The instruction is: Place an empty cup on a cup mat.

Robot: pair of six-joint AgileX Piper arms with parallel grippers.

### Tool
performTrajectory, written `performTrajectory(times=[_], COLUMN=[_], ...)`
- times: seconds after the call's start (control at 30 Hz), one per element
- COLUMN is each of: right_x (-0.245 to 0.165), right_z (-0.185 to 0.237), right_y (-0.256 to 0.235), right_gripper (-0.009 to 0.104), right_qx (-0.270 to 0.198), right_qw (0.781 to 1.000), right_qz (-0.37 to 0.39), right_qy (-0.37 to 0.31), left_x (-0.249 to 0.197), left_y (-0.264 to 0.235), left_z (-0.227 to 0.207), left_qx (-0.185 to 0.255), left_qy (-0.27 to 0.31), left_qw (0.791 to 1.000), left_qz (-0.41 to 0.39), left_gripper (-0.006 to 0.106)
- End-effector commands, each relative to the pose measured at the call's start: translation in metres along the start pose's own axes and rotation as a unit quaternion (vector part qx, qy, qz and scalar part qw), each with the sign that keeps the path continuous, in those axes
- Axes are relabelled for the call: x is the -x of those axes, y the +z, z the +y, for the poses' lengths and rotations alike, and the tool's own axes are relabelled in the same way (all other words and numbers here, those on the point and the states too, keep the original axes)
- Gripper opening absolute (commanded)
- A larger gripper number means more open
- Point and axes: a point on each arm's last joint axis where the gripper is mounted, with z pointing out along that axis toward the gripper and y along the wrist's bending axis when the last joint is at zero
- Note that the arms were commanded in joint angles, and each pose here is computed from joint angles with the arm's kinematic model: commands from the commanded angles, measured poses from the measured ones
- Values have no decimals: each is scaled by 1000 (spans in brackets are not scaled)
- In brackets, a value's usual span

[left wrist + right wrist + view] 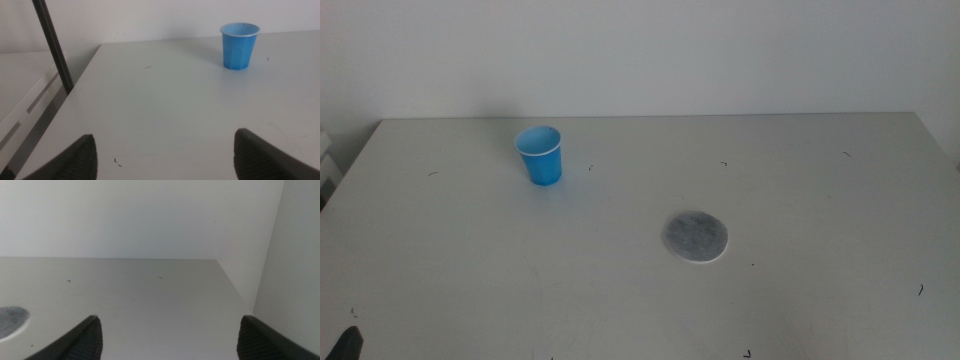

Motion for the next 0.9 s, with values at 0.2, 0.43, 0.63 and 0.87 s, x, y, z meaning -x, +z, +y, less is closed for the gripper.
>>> performTrajectory(times=[0.2,0.43,0.63,0.87], right_x=[12,12,12,12], right_z=[0,0,0,0], right_y=[-3,-3,-3,-3], right_gripper=[94,94,94,94], right_qx=[1,1,1,1], right_qw=[998,998,998,998], right_qz=[-54,-54,-54,-54], right_qy=[-9,-9,-9,-9], left_x=[52,118,180,241], left_y=[-12,-15,-13,9], left_z=[1,4,5,6], left_qx=[-3,8,8,10], left_qy=[-26,-21,-21,-23], left_qw=[999,1000,999,1000], left_qz=[-48,3,-26,-9], left_gripper=[105,105,105,105])
